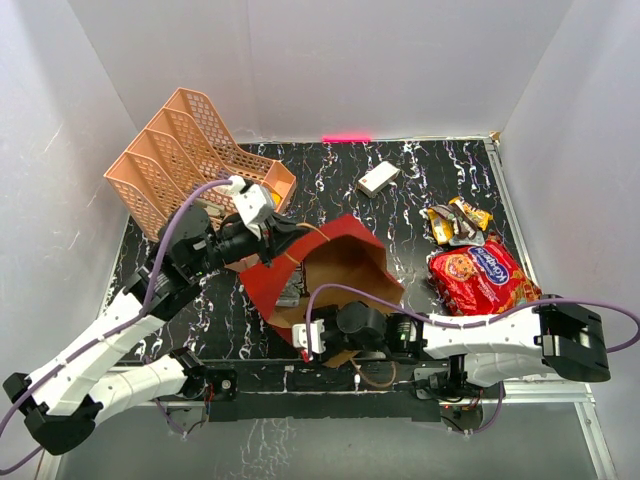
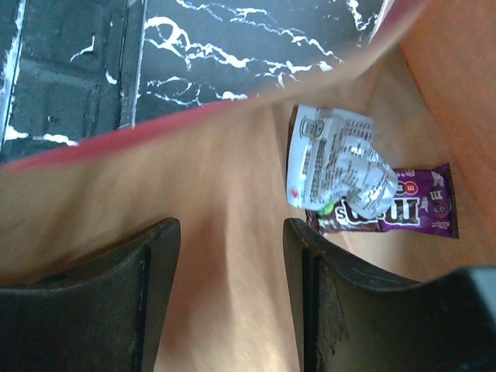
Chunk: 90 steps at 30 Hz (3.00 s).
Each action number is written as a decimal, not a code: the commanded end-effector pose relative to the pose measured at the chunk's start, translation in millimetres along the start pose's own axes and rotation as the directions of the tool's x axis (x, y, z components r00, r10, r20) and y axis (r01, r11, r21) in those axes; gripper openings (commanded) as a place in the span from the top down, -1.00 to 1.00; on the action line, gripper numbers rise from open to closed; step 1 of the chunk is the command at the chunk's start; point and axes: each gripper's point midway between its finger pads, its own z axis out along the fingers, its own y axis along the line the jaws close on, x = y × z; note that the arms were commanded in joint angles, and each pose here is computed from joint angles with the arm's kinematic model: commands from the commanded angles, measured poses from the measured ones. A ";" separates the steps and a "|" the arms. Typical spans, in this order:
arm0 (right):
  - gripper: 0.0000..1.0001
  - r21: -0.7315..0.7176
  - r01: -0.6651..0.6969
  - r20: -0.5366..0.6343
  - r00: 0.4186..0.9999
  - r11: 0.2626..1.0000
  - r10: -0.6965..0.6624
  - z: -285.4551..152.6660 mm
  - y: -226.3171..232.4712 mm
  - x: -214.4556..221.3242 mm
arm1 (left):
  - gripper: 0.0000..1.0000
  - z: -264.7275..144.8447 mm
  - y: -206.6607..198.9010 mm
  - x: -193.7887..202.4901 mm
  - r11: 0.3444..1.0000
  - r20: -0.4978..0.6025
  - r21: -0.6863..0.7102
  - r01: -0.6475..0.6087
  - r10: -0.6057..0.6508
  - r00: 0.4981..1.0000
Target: Take the snacks out of the paper bag
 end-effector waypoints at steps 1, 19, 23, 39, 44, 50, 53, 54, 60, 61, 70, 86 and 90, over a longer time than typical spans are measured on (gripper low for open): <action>-0.17 0.069 -0.028 0.111 0.994 0.997 0.021 2.5 -11.8 -18.6 | 0.90 -5.2 -23.2 7.5 0.992 0.011 0.098 0.084 -0.086 0.996; -0.43 -0.019 0.403 -0.001 0.915 0.915 -0.403 -33.3 -33.2 -30.8 | 0.91 -27.6 -40.1 7.8 0.974 0.019 0.133 0.185 -0.189 0.982; -0.48 0.007 0.460 -0.019 0.888 0.888 -0.460 -32.1 -47.9 -35.1 | 0.91 -31.5 -41.4 5.1 0.972 0.030 0.133 0.193 -0.198 0.980; -0.39 0.062 0.374 -0.050 0.927 0.925 -0.372 28.4 -77.4 -11.0 | 0.90 -27.4 -56.6 -13.0 0.934 0.117 0.239 0.266 -0.299 0.947; -0.39 0.106 0.316 -0.102 0.947 0.943 -0.306 35.4 -87.4 0.8 | 0.90 -23.8 -55.1 -13.7 0.919 0.155 0.245 0.309 -0.351 0.923; -0.45 0.028 0.326 0.006 0.945 0.945 -0.327 39.3 -66.6 -7.9 | 0.90 -21.3 -55.6 -12.6 0.912 0.164 0.256 0.321 -0.368 0.915; -0.48 0.071 0.262 0.054 0.963 0.963 -0.266 38.3 -72.3 -17.2 | 0.90 -20.9 -55.6 -12.1 0.910 0.171 0.259 0.324 -0.373 0.912; -0.48 0.103 0.232 0.068 0.969 0.967 -0.239 37.0 -76.8 -17.5 | 0.90 -21.4 -54.9 -13.0 0.911 0.178 0.256 0.322 -0.372 0.911; -0.49 0.187 0.118 -0.022 0.993 0.975 -0.116 27.8 -80.5 19.6 | 0.90 -24.1 -46.1 -13.4 0.928 0.204 0.202 0.314 -0.353 0.913; -0.49 0.183 0.119 -0.025 0.993 0.976 -0.117 23.1 -81.0 17.1 | 0.90 -23.9 -45.1 -11.2 0.929 0.201 0.195 0.315 -0.352 0.914; -0.53 -0.010 0.263 0.080 0.962 0.965 -0.261 -9.9 -37.1 -37.7 | 0.90 -20.9 -42.4 1.3 0.926 0.195 0.180 0.331 -0.364 0.911; -0.48 0.061 0.187 0.082 0.978 0.980 -0.192 40.8 -52.4 -85.9 | 0.90 -29.1 -31.5 -17.3 0.948 0.247 0.116 0.296 -0.317 0.916; -0.45 0.077 0.216 0.006 0.976 0.973 -0.217 60.9 -62.2 -71.4 | 0.90 -30.6 -34.1 -17.7 0.941 0.252 0.131 0.312 -0.336 0.907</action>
